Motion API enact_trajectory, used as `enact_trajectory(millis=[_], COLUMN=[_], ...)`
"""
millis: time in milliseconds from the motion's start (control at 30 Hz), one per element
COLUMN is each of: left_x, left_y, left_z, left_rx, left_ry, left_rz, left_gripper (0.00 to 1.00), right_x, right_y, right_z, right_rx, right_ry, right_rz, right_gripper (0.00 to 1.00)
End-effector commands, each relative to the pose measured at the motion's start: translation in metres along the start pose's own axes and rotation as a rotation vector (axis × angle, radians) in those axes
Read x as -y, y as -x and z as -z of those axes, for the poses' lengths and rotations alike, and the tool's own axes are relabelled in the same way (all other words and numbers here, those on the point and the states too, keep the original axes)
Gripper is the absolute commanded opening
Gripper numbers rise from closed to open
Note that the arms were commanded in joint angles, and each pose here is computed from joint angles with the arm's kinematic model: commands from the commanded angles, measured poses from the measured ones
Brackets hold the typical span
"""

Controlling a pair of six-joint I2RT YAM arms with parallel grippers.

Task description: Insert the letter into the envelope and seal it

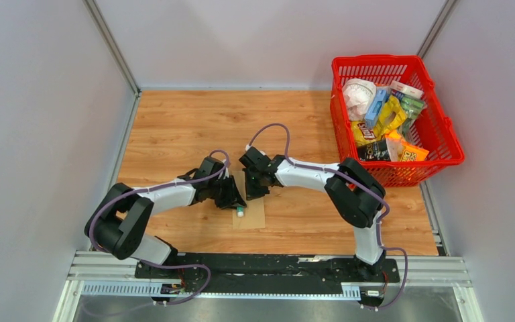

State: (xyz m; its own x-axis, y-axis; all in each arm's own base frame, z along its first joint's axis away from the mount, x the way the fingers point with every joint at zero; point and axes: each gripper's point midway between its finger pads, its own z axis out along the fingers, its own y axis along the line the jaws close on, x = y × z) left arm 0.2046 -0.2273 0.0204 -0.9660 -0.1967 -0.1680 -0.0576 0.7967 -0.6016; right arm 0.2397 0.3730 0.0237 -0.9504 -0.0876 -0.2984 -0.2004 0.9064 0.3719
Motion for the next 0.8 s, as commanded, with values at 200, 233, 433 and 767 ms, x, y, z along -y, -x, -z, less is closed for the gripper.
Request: enact_trajectory(millis=[200,233,433,767], left_x=[-0.06,-0.061,-0.064,-0.06], left_y=[-0.01,-0.009,-0.003,0.0], left_z=[0.006,0.007,0.013,0.014], left_rx=[0.005,0.007,0.02,0.022], left_ry=[0.257,0.258,0.263,0.244], left_rz=[-0.016,-0.016,-0.016,-0.022], left_gripper=[0.0,0.0,0.0,0.0], right_x=[-0.012,-0.013,-0.019,-0.029], right_y=[0.018,0.018,0.023,0.028], right_z=[0.003,0.001,-0.002,0.002], right_rx=[0.033,0.03,0.03,0.049], right_ry=[-0.013,-0.014,-0.006,0.025], right_rz=[0.044,0.045,0.044,0.055], right_gripper=[0.0,0.0,0.0,0.0])
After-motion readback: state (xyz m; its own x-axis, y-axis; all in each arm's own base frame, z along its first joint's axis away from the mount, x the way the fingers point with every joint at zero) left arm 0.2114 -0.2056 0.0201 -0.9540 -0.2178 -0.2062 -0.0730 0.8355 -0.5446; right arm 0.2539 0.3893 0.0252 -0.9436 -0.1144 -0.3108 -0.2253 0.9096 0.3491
